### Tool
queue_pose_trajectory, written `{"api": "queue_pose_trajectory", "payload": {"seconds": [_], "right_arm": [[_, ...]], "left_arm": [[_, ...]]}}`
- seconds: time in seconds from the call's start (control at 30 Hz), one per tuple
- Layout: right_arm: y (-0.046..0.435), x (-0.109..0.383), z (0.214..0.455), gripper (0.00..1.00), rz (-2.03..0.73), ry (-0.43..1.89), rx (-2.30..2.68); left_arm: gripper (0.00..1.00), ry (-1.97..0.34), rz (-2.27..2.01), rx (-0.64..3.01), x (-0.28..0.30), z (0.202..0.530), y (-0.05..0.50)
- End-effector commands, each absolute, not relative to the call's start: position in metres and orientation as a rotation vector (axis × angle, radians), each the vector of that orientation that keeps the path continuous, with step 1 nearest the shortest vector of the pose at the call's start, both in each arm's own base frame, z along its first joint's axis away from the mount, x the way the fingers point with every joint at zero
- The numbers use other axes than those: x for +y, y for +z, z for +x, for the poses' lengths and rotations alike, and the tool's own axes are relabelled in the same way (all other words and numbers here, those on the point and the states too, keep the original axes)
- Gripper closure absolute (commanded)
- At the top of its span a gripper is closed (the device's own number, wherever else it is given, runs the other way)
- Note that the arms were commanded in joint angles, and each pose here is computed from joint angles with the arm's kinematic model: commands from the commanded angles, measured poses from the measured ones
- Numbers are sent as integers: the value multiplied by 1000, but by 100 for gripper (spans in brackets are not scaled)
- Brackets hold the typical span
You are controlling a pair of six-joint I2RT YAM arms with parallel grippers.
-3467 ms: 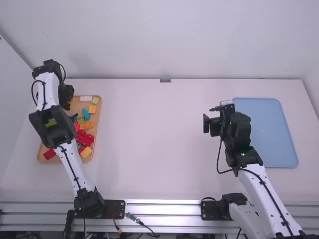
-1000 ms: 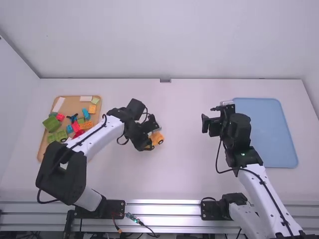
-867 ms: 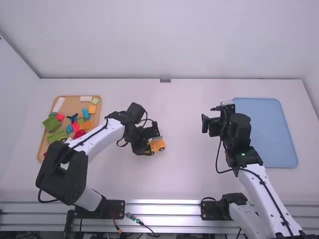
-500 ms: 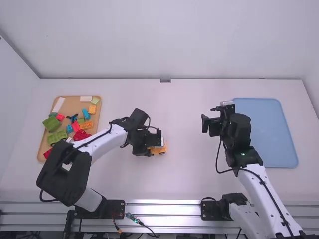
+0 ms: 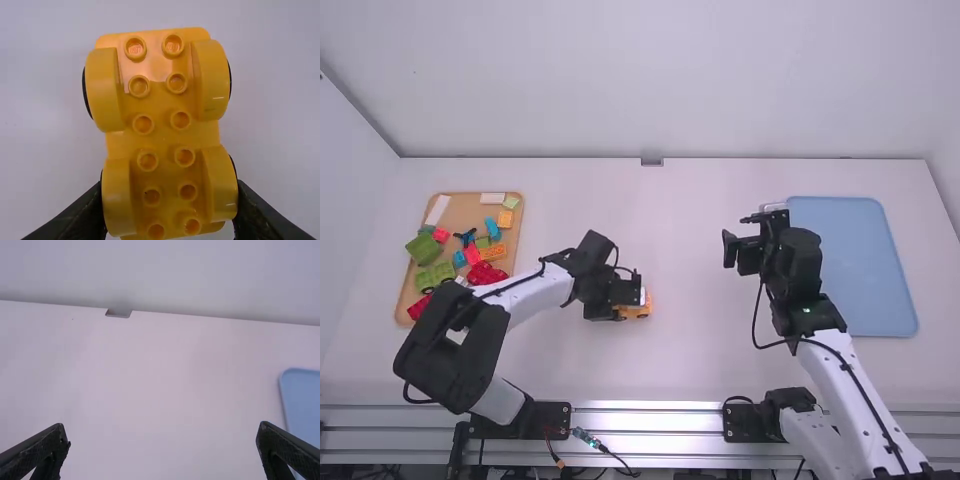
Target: Assemble lego blocks to make yellow taxi
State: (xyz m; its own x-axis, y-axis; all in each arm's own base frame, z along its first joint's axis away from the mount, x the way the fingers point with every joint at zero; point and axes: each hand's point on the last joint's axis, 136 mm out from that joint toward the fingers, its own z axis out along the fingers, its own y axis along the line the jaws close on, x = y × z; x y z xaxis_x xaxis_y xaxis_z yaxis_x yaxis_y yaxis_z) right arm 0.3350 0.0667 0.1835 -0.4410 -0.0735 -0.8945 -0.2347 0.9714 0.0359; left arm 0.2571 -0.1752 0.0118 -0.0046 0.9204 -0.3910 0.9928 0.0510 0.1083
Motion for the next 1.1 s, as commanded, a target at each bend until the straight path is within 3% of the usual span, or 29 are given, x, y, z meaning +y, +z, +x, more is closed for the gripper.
{"api": "queue_pose_trajectory", "payload": {"seconds": [0.0, 0.1, 0.33, 0.83, 0.93, 0.97, 1.0, 1.07], "right_arm": [[193, 68, 337, 1, -218, 192, 2006], [193, 68, 337, 1, -218, 192, 2006], [193, 68, 337, 1, -218, 192, 2006], [193, 68, 337, 1, -218, 192, 2007], [193, 68, 337, 1, -217, 192, 2007], [193, 68, 337, 1, -218, 191, 2007], [193, 68, 337, 1, -218, 191, 2007], [193, 68, 337, 1, -217, 192, 2007]], "left_arm": [[68, -338, 1917, 1959, -181, 250, 14], [65, -339, 1916, 1968, -179, 249, 13], [44, -335, 1896, 1983, -178, 251, 13], [30, -335, 1900, 1977, -180, 251, 13], [22, -335, 1901, 1976, -180, 251, 13], [8, -335, 1901, 1976, -180, 251, 13], [1, -334, 1901, 1975, -180, 251, 13], [1, -329, 1917, 1956, -180, 251, 13]]}}
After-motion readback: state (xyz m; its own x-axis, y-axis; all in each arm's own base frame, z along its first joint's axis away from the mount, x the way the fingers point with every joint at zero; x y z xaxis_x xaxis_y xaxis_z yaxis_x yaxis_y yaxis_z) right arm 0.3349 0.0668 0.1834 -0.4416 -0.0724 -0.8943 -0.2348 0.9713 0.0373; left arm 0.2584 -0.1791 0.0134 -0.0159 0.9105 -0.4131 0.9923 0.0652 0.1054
